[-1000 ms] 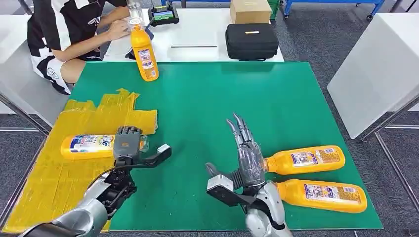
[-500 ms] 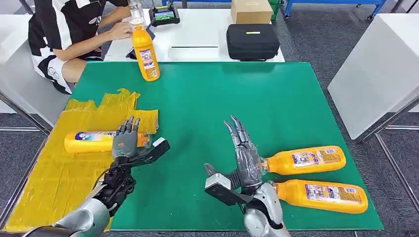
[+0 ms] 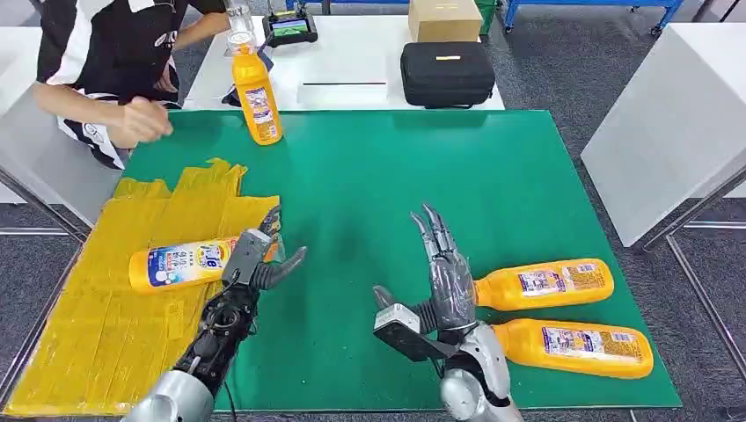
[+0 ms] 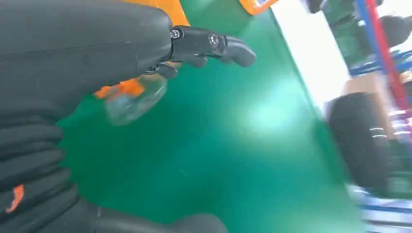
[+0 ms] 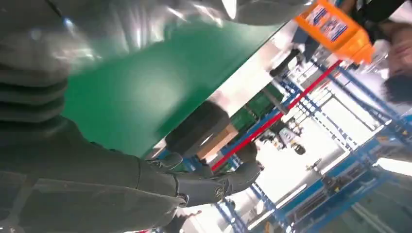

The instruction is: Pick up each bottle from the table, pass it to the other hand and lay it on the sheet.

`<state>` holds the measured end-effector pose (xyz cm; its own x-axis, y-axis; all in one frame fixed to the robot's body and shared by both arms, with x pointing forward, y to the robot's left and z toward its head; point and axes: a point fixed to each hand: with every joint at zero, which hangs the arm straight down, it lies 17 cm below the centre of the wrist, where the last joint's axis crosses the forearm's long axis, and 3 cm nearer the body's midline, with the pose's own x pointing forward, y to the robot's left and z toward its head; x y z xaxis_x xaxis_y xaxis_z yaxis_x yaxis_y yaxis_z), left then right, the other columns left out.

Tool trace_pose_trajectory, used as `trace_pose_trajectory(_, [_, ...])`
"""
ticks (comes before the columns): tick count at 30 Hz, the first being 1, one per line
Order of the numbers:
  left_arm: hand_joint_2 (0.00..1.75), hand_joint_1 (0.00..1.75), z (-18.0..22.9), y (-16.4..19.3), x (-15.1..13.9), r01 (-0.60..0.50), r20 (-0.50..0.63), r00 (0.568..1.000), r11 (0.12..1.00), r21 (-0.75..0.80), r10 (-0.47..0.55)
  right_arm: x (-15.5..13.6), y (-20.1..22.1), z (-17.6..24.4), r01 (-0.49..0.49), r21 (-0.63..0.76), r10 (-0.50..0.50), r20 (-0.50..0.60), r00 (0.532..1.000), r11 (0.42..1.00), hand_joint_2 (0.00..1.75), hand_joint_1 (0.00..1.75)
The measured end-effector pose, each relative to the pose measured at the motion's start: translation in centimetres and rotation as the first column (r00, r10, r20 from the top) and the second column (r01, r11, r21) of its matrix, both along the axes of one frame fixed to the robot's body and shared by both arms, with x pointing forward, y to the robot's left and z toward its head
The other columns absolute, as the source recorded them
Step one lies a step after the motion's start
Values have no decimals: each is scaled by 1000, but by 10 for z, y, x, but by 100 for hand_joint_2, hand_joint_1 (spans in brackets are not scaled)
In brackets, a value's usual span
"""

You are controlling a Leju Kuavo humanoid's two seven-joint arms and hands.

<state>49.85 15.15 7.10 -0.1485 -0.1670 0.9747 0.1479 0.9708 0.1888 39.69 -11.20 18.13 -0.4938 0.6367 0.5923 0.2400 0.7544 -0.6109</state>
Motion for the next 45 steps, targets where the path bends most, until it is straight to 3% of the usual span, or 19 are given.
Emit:
trace_pose_trajectory(4, [0, 0, 42, -9, -10, 26, 97, 995, 996, -83, -18, -4, -18, 3, 46, 16, -47, 22, 999, 999, 175, 0])
trace_pose_trajectory(10, [0, 0, 75, -20, -15, 22, 187, 982, 999, -38, -14, -10, -35, 7, 98, -11, -97, 50, 994, 995, 175, 0])
trace_pose_trajectory(13, [0, 0, 82, -27, -19, 40, 210, 977, 998, -46, -30, -11, -37, 3, 116, -121, -111, 47, 993, 986, 175, 0])
trace_pose_trajectory(14, [0, 0, 84, -28, -20, 45, 216, 976, 998, -49, -33, -10, -35, -7, 112, -227, -109, 23, 994, 967, 175, 0])
trace_pose_trajectory(16, [0, 0, 87, -31, -23, 54, 228, 973, 997, -52, -41, -10, -42, -27, 114, -429, -132, -13, 991, 896, 175, 0])
trace_pose_trajectory(19, [0, 0, 88, -30, -26, 59, 237, 971, 997, -53, -45, -11, -66, -48, 99, -552, -165, -70, 984, 828, 175, 0])
trace_pose_trajectory(20, [175, 0, 89, -29, -28, 61, 242, 969, 997, -53, -46, -10, -76, -57, 78, -584, -173, -108, 979, 808, 175, 0])
trace_pose_trajectory(24, [175, 0, 93, -33, -37, 83, 259, 964, 995, -55, -66, -12, -124, -90, 0, -651, -208, -243, 947, 759, 175, 0])
trace_pose_trajectory(30, [175, 0, 100, -38, -45, 114, 283, 955, 992, -58, -94, -9, -190, -97, 7, -697, -265, -263, 928, 717, 175, 0])
trace_pose_trajectory(35, [175, 0, 110, -39, -46, 127, 299, 949, 990, -64, -102, 16, -241, -83, 51, -729, -310, -225, 924, 682, 175, 0])
trace_pose_trajectory(45, [175, 0, 107, -41, -47, 122, 298, 949, 991, -53, -100, 37, -311, -46, 213, -752, -416, -89, 905, 624, 175, 0])
